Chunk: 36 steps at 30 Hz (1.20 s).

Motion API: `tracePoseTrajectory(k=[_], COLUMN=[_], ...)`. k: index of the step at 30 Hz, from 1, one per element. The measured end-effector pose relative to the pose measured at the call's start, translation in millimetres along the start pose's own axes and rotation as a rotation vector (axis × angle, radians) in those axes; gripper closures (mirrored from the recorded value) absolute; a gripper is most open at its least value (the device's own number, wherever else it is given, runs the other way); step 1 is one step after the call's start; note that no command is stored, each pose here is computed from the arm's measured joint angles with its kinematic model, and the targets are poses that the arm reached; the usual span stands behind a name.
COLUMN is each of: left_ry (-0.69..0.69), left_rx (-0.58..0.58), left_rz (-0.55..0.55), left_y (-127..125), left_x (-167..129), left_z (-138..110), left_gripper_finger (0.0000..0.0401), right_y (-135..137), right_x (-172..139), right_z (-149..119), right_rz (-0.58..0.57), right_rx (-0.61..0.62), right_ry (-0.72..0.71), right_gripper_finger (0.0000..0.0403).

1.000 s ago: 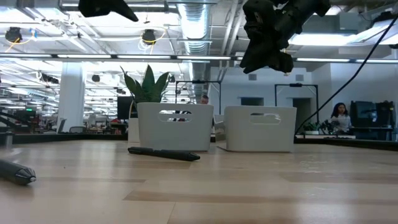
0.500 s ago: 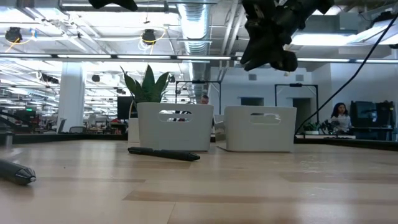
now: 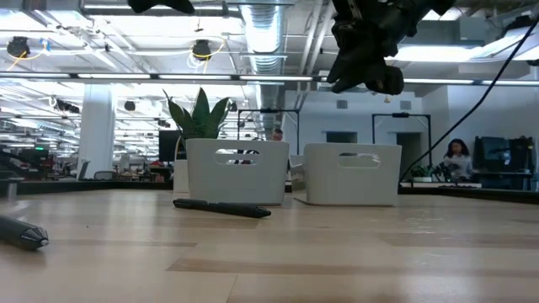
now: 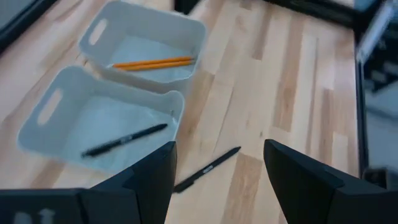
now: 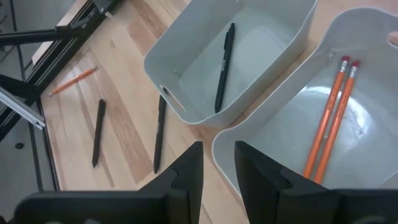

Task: Sort pens & pencils
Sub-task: Put the top black pen into the left gray bin

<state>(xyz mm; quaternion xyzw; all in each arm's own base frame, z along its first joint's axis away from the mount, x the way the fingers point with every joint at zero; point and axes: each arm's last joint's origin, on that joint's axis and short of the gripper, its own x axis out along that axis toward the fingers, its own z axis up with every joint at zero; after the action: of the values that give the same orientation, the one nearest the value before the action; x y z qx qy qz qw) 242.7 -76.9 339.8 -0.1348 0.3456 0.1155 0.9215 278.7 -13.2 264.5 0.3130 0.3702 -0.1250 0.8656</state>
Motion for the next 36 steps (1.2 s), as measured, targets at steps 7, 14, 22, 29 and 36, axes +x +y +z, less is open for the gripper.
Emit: tracePoseTrajectory(k=[7, 14, 22, 29, 36], left_ry=[0.123, 0.231, 0.367, 0.372, 0.345], left_rx=[0.419, 0.727, 0.809, 0.877, 0.898], left_rz=[-0.013, -0.002, -0.063, -0.109, -0.129], left_y=[-12, -22, -18, -17, -17], left_x=[37, 78, 117, 136, 151], left_z=[-9, -23, -34, -36, -34], left_gripper_finger=[0.0169, 0.0169, 0.0170, 0.0200, 0.0231], right_y=[0, -1, -1, -1, -1], right_x=[0, 0, 0, 0, 0], right_z=[-1, -1, -1, -1, -2], right_rz=[-0.004, -0.008, -0.008, -0.008, -0.014], right_rx=[-0.002, -0.002, -0.002, -0.002, -0.001], right_ry=[0.006, 0.011, 0.011, 0.011, 0.019], right_gripper_finger=[0.0290, 0.0290, 0.0290, 0.0290, 0.0290])
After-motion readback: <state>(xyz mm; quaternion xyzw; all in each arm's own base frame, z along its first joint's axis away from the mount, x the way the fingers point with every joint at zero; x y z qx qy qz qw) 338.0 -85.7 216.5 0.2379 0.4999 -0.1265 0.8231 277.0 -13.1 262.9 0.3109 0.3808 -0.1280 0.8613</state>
